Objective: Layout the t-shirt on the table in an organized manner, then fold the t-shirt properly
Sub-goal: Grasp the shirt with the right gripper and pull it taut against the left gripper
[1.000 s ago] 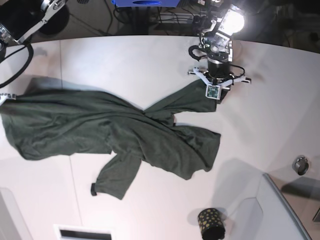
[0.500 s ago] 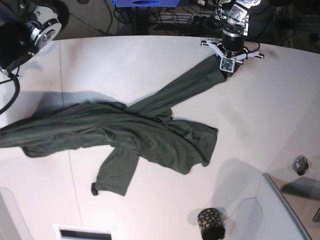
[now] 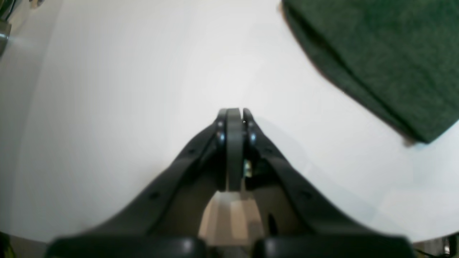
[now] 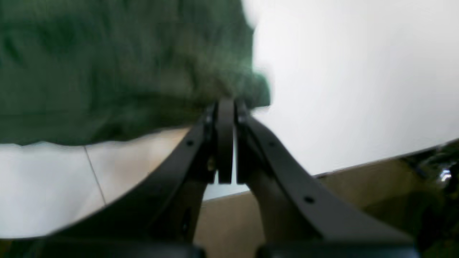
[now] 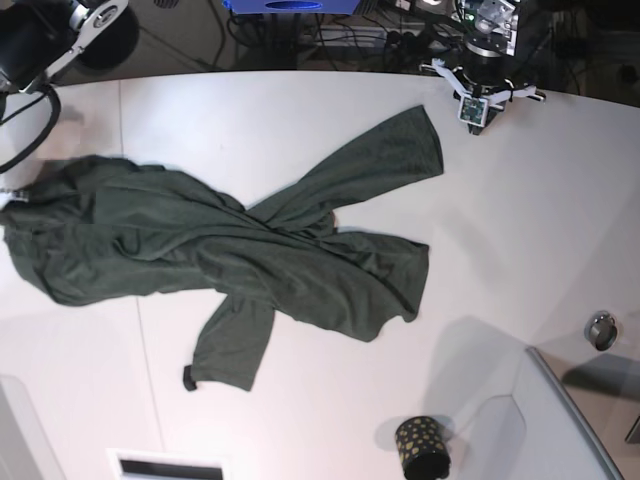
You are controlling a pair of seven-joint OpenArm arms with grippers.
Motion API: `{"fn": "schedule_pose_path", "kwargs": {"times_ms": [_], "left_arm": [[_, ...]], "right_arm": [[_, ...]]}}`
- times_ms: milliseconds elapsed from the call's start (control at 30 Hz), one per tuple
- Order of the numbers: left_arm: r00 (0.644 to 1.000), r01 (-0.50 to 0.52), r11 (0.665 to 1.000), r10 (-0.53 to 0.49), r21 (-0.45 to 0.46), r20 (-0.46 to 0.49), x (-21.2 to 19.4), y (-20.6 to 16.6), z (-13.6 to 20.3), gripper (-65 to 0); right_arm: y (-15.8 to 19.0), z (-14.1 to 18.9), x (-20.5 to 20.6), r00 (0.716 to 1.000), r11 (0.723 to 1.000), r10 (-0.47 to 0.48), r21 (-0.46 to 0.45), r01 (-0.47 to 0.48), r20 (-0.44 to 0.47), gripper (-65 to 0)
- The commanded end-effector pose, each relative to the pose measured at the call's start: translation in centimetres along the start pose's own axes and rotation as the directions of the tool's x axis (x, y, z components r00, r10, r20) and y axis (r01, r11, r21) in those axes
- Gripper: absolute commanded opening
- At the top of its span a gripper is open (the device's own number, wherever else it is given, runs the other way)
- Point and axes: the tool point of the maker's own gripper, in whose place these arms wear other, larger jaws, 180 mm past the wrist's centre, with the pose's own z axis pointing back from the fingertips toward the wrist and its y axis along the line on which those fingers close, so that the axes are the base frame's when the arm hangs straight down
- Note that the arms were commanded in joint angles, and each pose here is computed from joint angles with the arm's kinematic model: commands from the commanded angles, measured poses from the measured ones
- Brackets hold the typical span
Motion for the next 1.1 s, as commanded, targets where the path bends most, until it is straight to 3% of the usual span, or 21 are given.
{"fn": "schedule_pose_path", "kwargs": {"times_ms": [0,100,233,300,333,400,467,533,633,733,867,933,1067], "left_arm": [[0.999,0.002,1.0,-0.002,-0.002,0.052,1.5,-0.1,0.3,-65.0],[0.995,-0.025,1.0,0.026,-0.011,0.099,3.4,-0.3,0.7,-65.0],[0.981,-0.069,0.997,0.073,-0.026,0.179,6.8,-0.6,1.6,-65.0],[0.975,-0.081,0.996,0.086,-0.029,0.205,7.9,-0.6,1.7,-65.0],[0.973,-0.088,0.996,0.092,-0.027,0.21,8.2,-0.6,1.7,-65.0],[0.964,-0.127,0.992,0.13,-0.025,0.231,9.6,-1.2,1.1,-65.0],[0.961,-0.15,0.988,0.152,-0.027,0.23,10.1,-2.2,0.5,-65.0],[0.958,-0.177,0.984,0.177,-0.024,0.224,10.5,-3.0,-0.4,-65.0],[0.967,-0.183,0.983,0.182,-0.013,0.18,9.4,-3.9,-1.7,-65.0],[0.976,-0.169,0.986,0.169,-0.011,0.136,7.9,-4.5,-2.4,-65.0],[0.986,-0.148,0.989,0.147,-0.001,0.082,5.6,-4.6,-2.7,-65.0],[0.989,-0.136,0.991,0.136,0.002,0.062,4.7,-4.5,-2.7,-65.0],[0.99,-0.131,0.991,0.131,0.0,0.051,4.2,-4.6,-2.5,-65.0]], "right_arm": [[-0.8,0.2,0.2,1.0,1.0,0.001,-0.015,-0.001,0.012,-63.9],[-0.3,-0.7,-1.9,0.996,0.996,-0.084,-0.012,0.083,-0.039,-56.0],[-1.6,0.6,-2.7,0.985,0.983,-0.171,-0.07,0.171,-0.006,-29.0],[-1.5,1.8,-1.6,0.986,0.983,-0.161,-0.085,0.164,0.044,-22.7],[-1.1,2.5,-1.1,0.99,0.988,-0.125,-0.088,0.13,0.064,-22.7],[2.8,3.0,1.2,0.988,0.993,0.117,-0.025,-0.115,0.096,-22.7],[7.0,2.7,2.5,0.949,0.953,0.295,0.034,-0.301,0.111,-22.7],[11.7,2.5,3.8,0.883,0.885,0.433,0.099,-0.455,0.18,-22.7],[17.8,3.0,4.6,0.8,0.798,0.507,0.177,-0.576,0.319,-21.9],[21.1,2.6,5.1,0.736,0.718,0.57,0.215,-0.662,0.366,-21.8],[25.1,0.8,4.5,0.692,0.629,0.627,0.292,-0.72,0.357,-22.4],[26.8,0.7,5.3,0.688,0.614,0.622,0.313,-0.725,0.374,-22.4],[28.0,0.2,6.8,0.697,0.614,0.609,0.331,-0.717,0.378,-22.4]]}}
